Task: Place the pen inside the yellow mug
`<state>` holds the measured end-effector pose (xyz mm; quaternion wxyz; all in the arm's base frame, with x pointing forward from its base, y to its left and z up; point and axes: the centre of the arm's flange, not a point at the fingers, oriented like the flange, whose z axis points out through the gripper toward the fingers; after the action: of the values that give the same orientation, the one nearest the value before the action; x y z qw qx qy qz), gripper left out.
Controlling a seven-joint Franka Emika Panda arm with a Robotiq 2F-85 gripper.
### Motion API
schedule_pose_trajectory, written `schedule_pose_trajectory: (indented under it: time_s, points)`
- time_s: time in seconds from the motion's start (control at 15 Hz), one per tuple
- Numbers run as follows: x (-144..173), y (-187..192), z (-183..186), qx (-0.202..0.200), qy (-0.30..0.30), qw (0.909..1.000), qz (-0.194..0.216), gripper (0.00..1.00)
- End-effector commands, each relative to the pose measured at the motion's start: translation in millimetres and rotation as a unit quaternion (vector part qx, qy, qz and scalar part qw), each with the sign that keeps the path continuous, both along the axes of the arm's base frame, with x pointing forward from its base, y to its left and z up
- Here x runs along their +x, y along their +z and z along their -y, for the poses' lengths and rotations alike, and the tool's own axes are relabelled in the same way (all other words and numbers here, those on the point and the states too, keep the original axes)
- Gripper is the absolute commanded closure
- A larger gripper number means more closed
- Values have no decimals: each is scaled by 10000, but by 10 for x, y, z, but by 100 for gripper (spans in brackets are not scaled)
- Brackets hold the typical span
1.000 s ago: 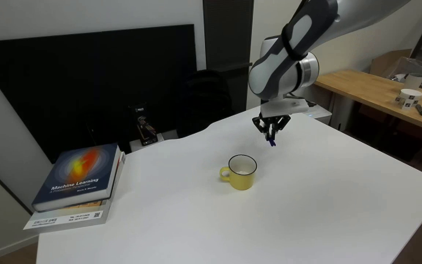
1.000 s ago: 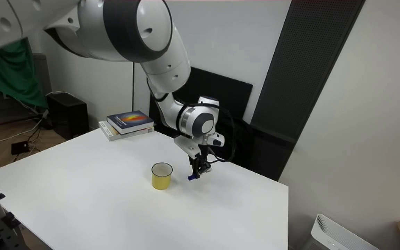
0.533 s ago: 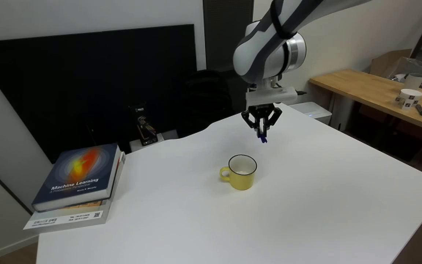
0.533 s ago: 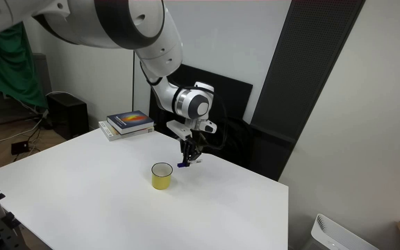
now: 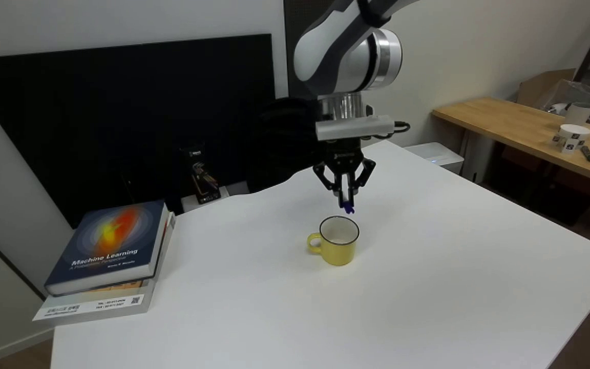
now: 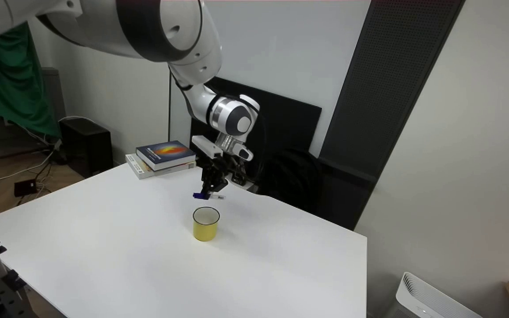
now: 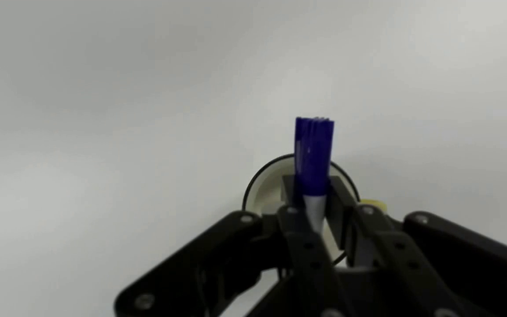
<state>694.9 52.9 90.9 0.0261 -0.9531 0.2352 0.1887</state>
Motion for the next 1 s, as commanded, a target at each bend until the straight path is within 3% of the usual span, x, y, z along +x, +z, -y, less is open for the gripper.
schedule_pose_trajectory:
  time_s: [0.0,0.53,0.93]
  points:
    - [44,39,-226,441,-124,9981,-414,95]
    - [37,-278,-137,953,-524,9886,-1036,95]
    - [36,-509,87,1217,-790,9836,-1069,95]
